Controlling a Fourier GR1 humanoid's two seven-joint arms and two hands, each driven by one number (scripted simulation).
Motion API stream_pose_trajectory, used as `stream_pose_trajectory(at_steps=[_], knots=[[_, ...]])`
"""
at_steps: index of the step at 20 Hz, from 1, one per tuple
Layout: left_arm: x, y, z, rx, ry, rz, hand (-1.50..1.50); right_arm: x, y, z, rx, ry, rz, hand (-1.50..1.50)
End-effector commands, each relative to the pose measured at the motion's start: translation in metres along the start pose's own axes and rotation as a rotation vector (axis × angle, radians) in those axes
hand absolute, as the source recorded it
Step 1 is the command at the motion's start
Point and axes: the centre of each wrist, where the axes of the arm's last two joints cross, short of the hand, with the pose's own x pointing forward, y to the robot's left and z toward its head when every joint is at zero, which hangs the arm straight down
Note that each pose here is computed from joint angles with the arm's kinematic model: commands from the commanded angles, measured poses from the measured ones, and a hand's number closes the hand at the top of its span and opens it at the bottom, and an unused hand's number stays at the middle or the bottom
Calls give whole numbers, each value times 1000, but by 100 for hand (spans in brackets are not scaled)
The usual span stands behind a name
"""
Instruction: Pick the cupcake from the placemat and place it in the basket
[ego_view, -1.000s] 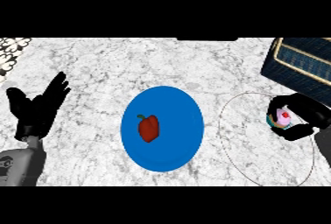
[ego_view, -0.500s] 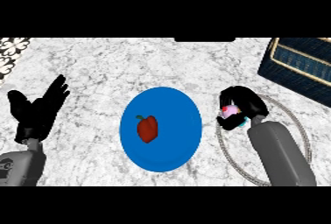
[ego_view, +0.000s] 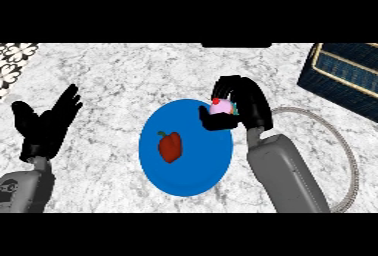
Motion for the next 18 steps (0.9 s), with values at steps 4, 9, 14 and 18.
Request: stream_pose_trajectory(at_steps=[4,9,14,18], knots=[[-4,15,11,24,-15,5,0,99,-25,43,-250,-40,-72,150],[-4,10,10,9,-10,3,0,138,-76,51,-382,16,0,150],[-8,4,7,24,-20,-8,0,167,-114,37,-463,58,65,150],[8,9,3,3,-13,9,0,163,-145,1,-525,76,35,150]])
